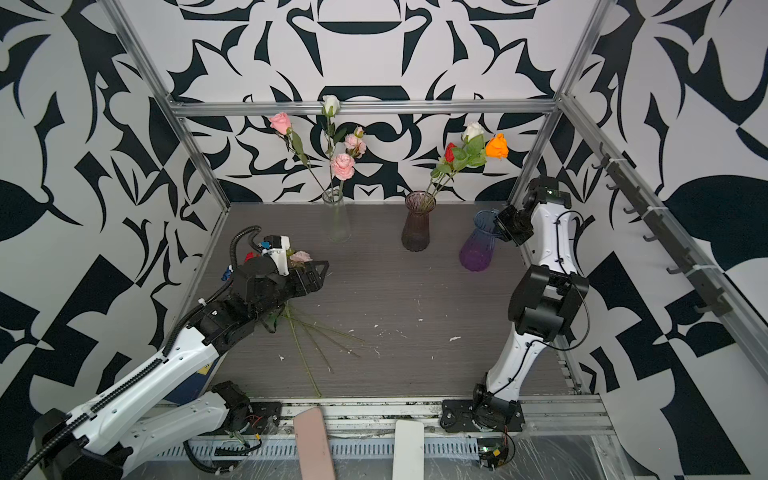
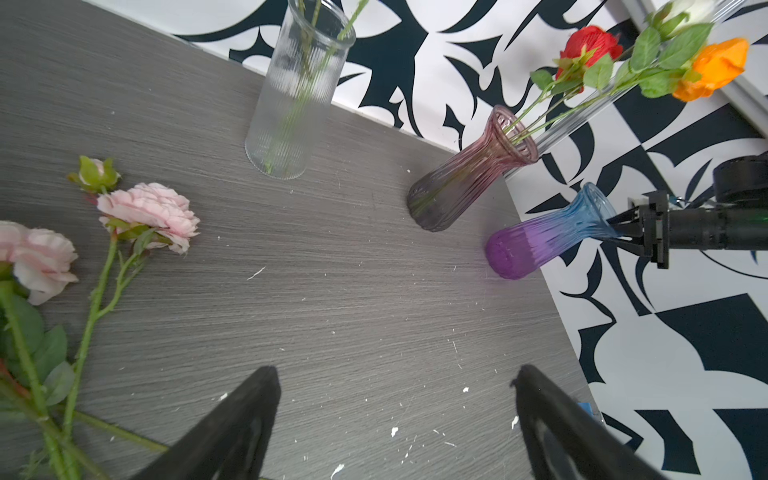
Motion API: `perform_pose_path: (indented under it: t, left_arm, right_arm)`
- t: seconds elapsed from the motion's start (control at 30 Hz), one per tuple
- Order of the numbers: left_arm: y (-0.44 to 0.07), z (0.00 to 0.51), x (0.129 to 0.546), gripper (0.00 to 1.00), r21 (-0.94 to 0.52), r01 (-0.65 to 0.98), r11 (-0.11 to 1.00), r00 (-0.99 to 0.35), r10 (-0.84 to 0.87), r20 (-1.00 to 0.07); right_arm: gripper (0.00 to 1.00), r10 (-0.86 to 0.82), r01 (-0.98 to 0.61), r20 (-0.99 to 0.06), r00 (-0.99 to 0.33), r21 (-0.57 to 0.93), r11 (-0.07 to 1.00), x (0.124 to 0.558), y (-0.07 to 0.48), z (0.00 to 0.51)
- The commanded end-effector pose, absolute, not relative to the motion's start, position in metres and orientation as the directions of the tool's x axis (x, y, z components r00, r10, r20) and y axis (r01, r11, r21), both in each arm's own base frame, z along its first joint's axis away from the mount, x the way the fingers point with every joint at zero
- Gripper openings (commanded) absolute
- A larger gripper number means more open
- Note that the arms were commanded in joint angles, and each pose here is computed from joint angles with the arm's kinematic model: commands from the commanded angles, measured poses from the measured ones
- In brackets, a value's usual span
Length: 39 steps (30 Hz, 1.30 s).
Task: Arrange the flowers into the vase
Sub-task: 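Move the right gripper to the blue-purple vase and grasp its rim, then slide the blue-purple vase to the middle of the table with the right gripper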
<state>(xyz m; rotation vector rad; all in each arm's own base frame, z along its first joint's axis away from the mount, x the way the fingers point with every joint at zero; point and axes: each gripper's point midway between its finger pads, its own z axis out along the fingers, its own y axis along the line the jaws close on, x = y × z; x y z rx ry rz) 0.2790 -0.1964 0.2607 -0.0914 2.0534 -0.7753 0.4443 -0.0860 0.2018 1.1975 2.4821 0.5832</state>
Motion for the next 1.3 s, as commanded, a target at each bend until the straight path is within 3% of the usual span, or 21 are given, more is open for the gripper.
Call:
perform_pose_path:
  t: [0.0, 0.23, 0.43, 0.7, 0.93, 1.27]
  left_arm:
    - [-0.187, 0.254, 0.276, 0.93, -0.549, 0.198, 0.812, -0.58, -0.354, -0.733]
    - [-0.187, 0.255, 0.275, 0.93, -0.554, 0.193, 0.81, -0.586, -0.357, -0.727]
    - [-0.186, 0.251, 0.277, 0.93, -0.555, 0.174, 0.813, -0.593, -0.363, -0.718]
    - [-0.181, 0.228, 0.282, 0.93, -0.581, 0.061, 0.811, -0.629, -0.421, -0.653]
    - [-0.174, 0.209, 0.287, 0.93, -0.612, -0.042, 0.79, -0.647, -0.488, -0.586]
    - [-0.16, 0.198, 0.279, 0.93, -0.626, -0.108, 0.772, -0.63, -0.54, -0.558]
  right_arm:
    - [0.01, 0.769, 0.599, -0.143, -0.623, 0.545, 0.587, 0.441, -0.07, 0.228]
    - [0.0, 0.596, 0.427, -0.351, -0.723, 0.451, 0.784, 0.43, -0.026, 0.277]
    - [0.0, 0.468, 0.282, -0.409, -0.784, 0.436, 0.854, 0.401, 0.029, 0.301]
    - [0.0, 0.32, 0.049, -0.34, -0.884, 0.615, 0.787, 0.365, 0.131, 0.299]
    - [0.0, 0.116, -0.081, -0.25, -0.961, 0.658, 0.749, 0.338, 0.22, 0.276]
    - [0.0, -0.011, -0.12, -0.17, -0.985, 0.646, 0.754, 0.322, 0.252, 0.254]
